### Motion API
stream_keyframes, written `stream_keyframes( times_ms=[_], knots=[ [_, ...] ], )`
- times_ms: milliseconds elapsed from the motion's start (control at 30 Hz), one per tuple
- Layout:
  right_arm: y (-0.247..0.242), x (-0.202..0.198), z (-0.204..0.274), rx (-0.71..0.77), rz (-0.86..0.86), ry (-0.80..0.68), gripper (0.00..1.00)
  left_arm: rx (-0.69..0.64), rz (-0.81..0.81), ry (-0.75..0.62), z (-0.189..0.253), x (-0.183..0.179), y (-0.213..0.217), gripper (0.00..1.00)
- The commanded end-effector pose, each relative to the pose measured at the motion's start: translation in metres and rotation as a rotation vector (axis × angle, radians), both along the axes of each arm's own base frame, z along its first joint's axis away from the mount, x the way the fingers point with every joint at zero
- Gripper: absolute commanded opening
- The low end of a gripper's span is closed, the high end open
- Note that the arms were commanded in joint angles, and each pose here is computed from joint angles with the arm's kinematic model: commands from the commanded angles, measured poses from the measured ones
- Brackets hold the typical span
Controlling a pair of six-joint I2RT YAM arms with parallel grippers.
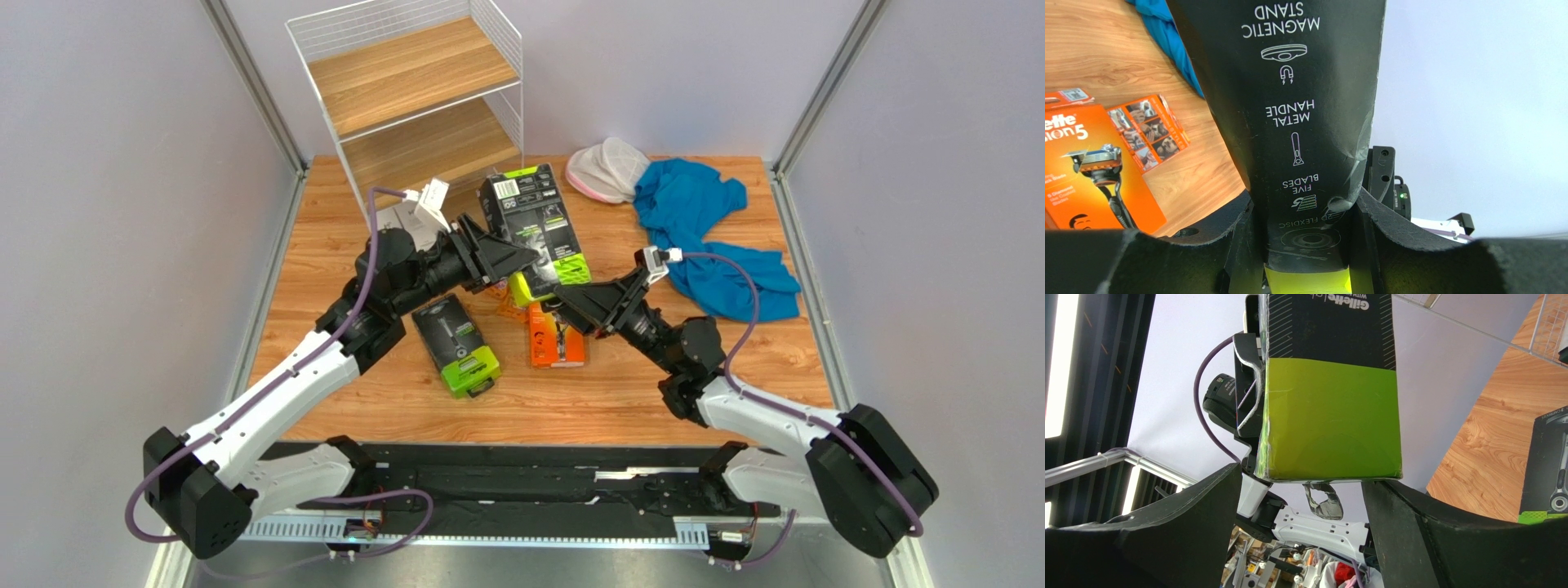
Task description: Place and organize the shaving razors onto the shelf
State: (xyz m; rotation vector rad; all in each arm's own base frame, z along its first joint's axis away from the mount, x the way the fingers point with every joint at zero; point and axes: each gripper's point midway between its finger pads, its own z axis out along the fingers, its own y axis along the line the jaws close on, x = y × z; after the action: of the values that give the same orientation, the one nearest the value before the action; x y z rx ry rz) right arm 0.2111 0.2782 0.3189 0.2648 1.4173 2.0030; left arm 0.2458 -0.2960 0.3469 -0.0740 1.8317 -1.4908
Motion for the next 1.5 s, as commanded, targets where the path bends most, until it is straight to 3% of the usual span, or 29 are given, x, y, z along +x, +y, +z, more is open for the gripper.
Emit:
stream_keyframes(
  times_ms=[0,333,700,1033,1467],
  knots=[
    [-0.017,0.027,0.026,0.106,-0.152,-0.032,0.77,-0.066,-0.168,-0.021,0.020,-0.049,-0.010,0.00],
    [-0.013,0.031,0.049,0.192,-0.119,-0.054,0.70,-0.036,-0.141,-0.006,0.001,-0.058,-0.014,0.00],
    [-0.015,0.029,0.047,0.230,-0.101,-0.057,0.76,-0.050,-0.135,-0.055,0.001,-0.067,-0.014,0.00],
    [-0.012,0.018,0.035,0.170,-0.068,-0.044,0.79,0.027,0.108,-0.115,0.012,-0.040,0.020,0.00],
    [-0.014,0.006,0.028,0.100,-0.046,-0.020,0.83,0.062,0.173,-0.179,0.038,-0.013,0.014,0.00]
  ],
)
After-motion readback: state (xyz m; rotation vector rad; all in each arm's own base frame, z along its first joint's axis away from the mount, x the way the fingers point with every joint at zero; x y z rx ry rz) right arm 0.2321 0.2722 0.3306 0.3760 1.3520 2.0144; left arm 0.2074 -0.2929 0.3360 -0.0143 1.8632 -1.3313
